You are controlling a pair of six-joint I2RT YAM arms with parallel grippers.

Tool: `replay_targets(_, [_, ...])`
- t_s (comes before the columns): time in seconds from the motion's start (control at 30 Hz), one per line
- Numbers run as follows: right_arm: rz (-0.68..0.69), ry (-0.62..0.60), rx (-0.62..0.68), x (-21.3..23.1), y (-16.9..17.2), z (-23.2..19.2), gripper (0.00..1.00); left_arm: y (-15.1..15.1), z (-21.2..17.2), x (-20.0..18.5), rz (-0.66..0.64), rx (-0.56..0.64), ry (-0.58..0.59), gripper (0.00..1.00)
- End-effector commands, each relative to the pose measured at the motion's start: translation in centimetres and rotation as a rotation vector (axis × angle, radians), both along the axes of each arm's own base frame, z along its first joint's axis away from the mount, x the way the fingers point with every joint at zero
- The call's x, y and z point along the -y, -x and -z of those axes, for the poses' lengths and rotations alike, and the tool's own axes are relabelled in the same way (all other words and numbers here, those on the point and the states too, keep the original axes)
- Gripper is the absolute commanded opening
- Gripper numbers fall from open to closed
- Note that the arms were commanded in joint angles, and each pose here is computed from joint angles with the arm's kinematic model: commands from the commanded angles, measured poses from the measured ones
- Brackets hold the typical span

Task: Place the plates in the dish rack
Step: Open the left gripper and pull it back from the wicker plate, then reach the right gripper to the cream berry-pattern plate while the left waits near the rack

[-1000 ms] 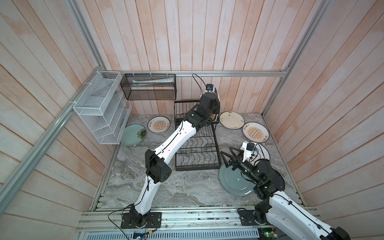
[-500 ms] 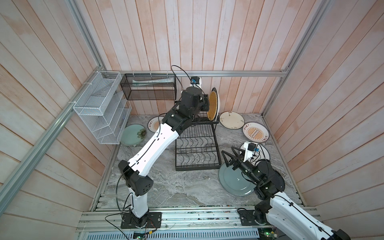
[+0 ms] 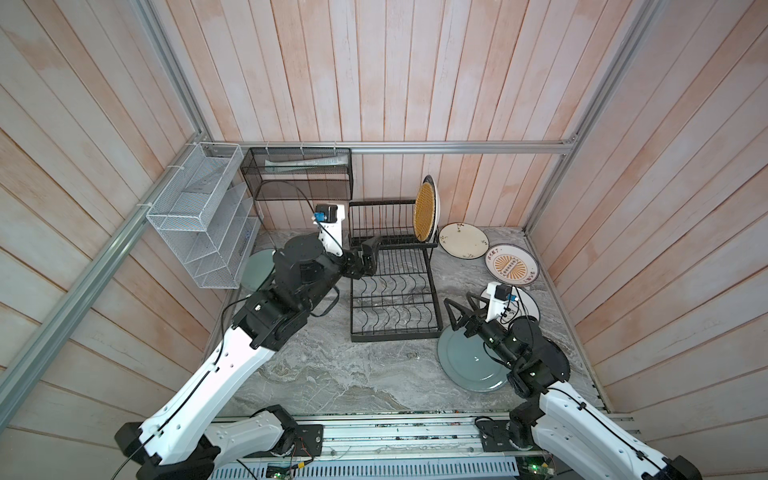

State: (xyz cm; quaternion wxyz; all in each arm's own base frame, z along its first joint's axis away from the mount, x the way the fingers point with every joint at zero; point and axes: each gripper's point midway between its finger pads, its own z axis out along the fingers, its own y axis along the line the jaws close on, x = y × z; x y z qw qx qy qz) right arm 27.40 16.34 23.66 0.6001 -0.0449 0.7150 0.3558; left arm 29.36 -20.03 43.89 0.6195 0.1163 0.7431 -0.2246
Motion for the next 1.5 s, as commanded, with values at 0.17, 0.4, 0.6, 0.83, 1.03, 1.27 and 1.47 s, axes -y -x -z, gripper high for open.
replay_targets(0.17, [0.137,-0.018,-0.095,2.3,-3.0,-1.0,0.98,5.3,6.7,0.6,0.249,0.007,-0.114,1.00])
replay_targets(0.4, [0.284,-0.232,-0.282,7.8,-6.7,1.6,0.98,7.6,11.7,1.8,0.397,-0.008,-0.148,1.00])
replay_targets(0.6, [0.386,-0.373,-0.446,10.9,-11.1,4.8,0.98,6.7,14.3,1.2,0.326,-0.062,-0.135,1.00])
replay_targets(0.83, [0.390,-0.502,-0.550,11.2,-18.0,7.3,0.98,6.7,18.1,1.4,0.306,-0.202,-0.050,1.00])
replay_targets(1.03, [0.350,-0.573,-0.644,11.1,-23.7,11.4,0.95,7.2,18.6,1.5,0.331,-0.203,-0.045,1.00])
replay_targets(1.27, [0.381,-0.658,-0.732,11.6,-27.7,14.8,0.94,7.2,18.9,1.4,0.330,-0.194,-0.060,1.00])
replay_targets(1.47, [0.419,-0.730,-0.784,12.4,-29.4,17.1,0.88,7.2,19.1,1.8,0.346,-0.209,-0.055,1.00])
